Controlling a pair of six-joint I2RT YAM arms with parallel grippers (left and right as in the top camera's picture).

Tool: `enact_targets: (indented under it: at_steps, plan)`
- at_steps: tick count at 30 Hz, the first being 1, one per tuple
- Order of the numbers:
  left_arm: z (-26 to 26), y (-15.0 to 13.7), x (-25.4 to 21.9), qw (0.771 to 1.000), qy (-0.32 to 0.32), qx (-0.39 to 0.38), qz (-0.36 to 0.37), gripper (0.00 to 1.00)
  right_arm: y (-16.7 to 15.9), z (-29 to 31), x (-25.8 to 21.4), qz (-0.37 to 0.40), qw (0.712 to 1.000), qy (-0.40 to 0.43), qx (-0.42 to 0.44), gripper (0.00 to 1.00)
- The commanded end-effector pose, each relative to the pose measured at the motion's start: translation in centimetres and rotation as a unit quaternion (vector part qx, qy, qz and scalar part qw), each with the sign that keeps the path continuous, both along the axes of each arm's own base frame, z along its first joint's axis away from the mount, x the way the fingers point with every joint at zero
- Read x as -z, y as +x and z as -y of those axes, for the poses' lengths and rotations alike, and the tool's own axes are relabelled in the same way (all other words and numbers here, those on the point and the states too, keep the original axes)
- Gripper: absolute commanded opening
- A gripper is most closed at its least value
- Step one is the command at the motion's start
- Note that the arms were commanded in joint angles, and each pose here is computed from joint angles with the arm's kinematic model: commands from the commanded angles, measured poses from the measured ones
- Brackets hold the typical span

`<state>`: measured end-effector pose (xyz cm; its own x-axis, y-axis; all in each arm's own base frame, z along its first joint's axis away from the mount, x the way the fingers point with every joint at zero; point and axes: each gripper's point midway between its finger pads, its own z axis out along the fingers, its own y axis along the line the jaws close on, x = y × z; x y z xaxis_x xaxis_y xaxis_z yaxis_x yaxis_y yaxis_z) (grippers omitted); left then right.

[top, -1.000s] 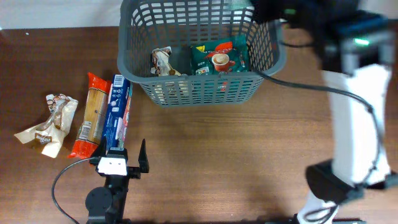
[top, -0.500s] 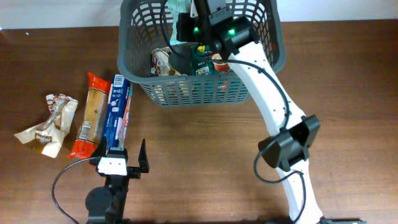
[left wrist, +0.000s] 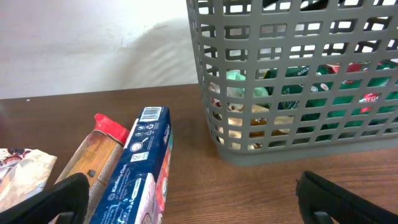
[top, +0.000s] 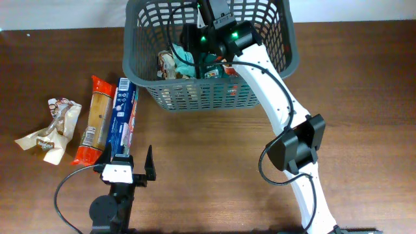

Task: Pack container
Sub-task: 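Place the mint-green wrapper into the basket with the right gripper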

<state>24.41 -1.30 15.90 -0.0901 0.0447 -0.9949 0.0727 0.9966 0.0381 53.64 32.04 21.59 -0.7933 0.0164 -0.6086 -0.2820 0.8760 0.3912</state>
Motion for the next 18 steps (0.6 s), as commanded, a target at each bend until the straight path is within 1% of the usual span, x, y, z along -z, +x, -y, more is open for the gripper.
enact_targets:
  at_steps: [1, 5, 8, 13, 14, 16, 18]
  plan:
    - [0.3, 0.0, 0.1, 1.000, -0.003, 0.007, 0.001, 0.99, -1.7, 3.0, -10.0, 0.109, 0.993, -0.021, -0.041, 0.61]
    - [0.3, 0.0, 0.1, 1.000, -0.003, 0.007, 0.001, 0.99, -3.9, 7.6, -16.1, 0.144, 0.989, -0.022, -0.009, 0.69]
    - [0.3, 0.0, 0.1, 1.000, -0.003, 0.007, 0.001, 0.99, -5.1, 12.4, -20.1, 0.168, 0.985, -0.017, 0.029, 0.69]
    - [0.3, 0.0, 0.1, 1.000, -0.003, 0.007, 0.001, 0.99, -7.2, 23.1, -26.9, 0.228, 0.965, -0.017, 0.131, 0.70]
    - [0.3, 0.0, 0.1, 1.000, -0.003, 0.007, 0.001, 0.99, -8.1, 26.3, -28.2, 0.240, 0.957, -0.021, 0.163, 0.70]
    - [0.3, 0.0, 0.1, 1.000, -0.003, 0.007, 0.001, 0.99, -9.4, 30.8, -29.4, 0.249, 0.945, -0.031, 0.211, 0.70]
    - [0.3, 0.0, 0.1, 1.000, -0.003, 0.007, 0.001, 0.99, -10.7, 35.1, -29.8, 0.245, 0.933, -0.042, 0.259, 0.73]
